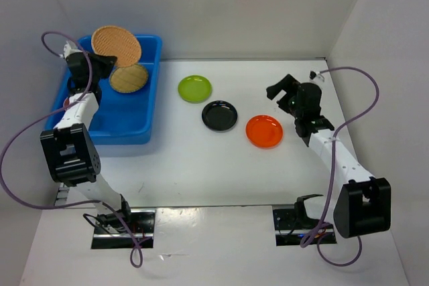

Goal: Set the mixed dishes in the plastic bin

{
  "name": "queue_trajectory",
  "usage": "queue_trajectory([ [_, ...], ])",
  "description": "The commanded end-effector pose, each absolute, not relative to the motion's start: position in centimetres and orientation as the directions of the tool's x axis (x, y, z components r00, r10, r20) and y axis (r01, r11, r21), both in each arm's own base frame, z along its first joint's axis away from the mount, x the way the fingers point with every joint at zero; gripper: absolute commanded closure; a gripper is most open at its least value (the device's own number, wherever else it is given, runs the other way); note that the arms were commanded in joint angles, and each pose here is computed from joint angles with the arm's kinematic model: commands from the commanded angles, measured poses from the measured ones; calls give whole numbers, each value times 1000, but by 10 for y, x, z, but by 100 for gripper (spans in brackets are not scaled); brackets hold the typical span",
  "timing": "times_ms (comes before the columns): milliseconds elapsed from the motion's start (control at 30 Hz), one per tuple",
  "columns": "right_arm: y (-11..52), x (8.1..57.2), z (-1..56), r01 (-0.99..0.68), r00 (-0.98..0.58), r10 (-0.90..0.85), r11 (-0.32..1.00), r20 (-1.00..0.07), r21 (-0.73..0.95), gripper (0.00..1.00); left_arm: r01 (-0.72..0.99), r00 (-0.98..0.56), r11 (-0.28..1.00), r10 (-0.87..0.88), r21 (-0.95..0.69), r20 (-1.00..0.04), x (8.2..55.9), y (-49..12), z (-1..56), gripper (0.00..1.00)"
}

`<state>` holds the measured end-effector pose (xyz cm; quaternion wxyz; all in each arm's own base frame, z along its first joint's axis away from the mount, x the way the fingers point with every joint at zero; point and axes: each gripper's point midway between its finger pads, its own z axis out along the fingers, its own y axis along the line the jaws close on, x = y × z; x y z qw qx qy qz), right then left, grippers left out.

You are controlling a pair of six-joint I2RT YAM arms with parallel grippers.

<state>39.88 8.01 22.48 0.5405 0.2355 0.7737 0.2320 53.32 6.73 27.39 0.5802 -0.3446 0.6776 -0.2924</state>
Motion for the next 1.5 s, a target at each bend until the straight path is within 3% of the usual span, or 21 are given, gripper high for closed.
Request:
queue_trajectory([
  [0,42,383,193,287,-255,663,747,-704,600,2,-119,102,477,-867,-871,-488,539,83,294,100],
  [333,-10,347,172,471,-115,781,587,-614,658,0,-301,68,331,-928,-894,-367,581,102,193,99],
  [533,-17,321,159,543,-91,811,528,-579,653,0,-369,66,323,-926,-872,-371,596,98,154,98],
  [700,-12,314,140,584,-142,830,510,-540,631,0,-423,45,286,-941,-860,-335,601,93,121,86],
  [767,-5,314,122,609,-203,838,513,-507,605,0,-423,45,286,-941,-860,-335,601,93,121,57],
  [833,-1,316,108,636,-252,837,522,-485,569,0,-445,32,291,-940,-847,-339,598,92,115,18],
  [933,2,322,94,658,-340,815,562,-469,501,0,-448,-1,353,-919,-821,-394,590,91,129,0],
  [1167,5,317,61,680,-478,771,628,-421,379,0,-351,-73,614,-771,-707,-633,560,66,214,0],
  [1333,10,312,49,662,-537,747,661,-392,353,0,-258,-196,803,-588,-537,-785,537,27,259,0],
  [1400,14,309,40,655,-564,736,675,-375,340,0,-134,-227,846,-533,-516,-815,531,3,283,0],
  [1467,20,310,34,631,-580,728,685,-365,364,7,11,-259,871,-471,-491,-843,513,-22,303,0],
])
